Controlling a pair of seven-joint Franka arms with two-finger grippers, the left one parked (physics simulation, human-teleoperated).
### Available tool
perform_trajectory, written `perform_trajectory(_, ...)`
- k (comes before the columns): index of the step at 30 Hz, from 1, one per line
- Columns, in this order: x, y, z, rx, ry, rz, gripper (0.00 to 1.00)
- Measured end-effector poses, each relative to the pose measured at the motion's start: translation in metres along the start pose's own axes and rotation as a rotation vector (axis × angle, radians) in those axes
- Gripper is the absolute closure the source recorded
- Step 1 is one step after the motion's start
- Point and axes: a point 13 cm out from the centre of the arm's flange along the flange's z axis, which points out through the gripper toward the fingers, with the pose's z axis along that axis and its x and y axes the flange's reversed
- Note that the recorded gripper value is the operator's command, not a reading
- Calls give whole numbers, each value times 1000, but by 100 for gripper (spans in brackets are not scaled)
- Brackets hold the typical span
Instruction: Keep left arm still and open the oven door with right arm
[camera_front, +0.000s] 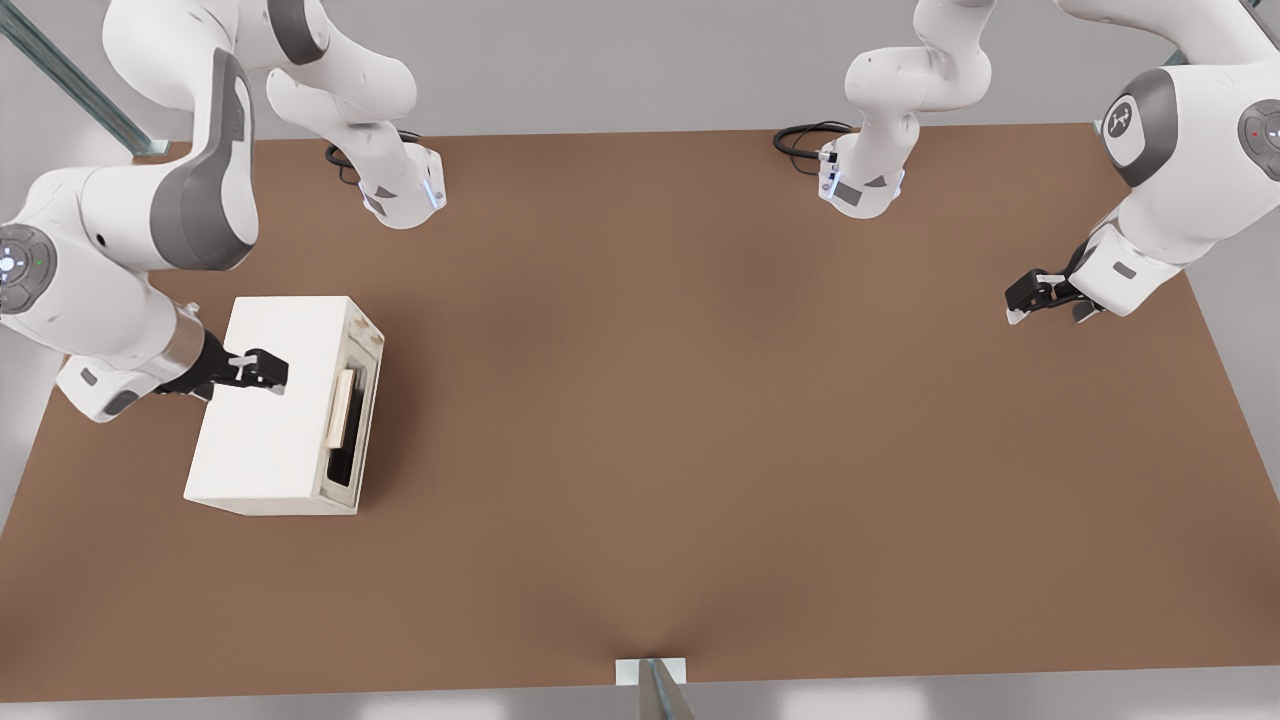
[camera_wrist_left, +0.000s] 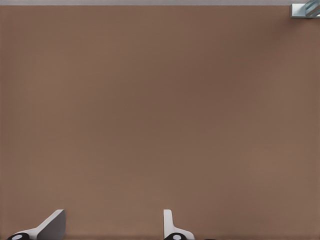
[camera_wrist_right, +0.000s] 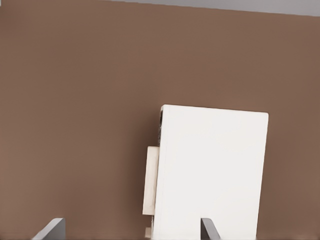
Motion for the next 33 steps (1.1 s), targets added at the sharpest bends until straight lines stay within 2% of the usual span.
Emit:
perform_trajectory(3,1,-4,17,69,46,-23,0)
perform_trajectory(6,-3,40,65,359,145,-186,0)
perform_trajectory(7,-2,44,75,442,167,-217,4)
perform_trajectory(8,0,44,86,506,188,-235,31)
perform_trajectory(9,2,40,95,555,204,-243,47)
perform_trajectory(10,10,35,109,594,227,-253,56)
perform_trajectory(11,15,33,124,628,239,-265,73)
perform_trajectory(13,19,30,149,673,242,-279,83)
perform_trajectory(17,28,19,182,713,209,-269,84)
perform_trajectory(20,29,18,204,718,171,-249,94)
perform_trajectory(22,26,22,210,715,137,-228,96)
perform_trajectory(27,21,29,222,702,67,-161,96)
perform_trajectory(33,21,13,243,705,17,-70,96)
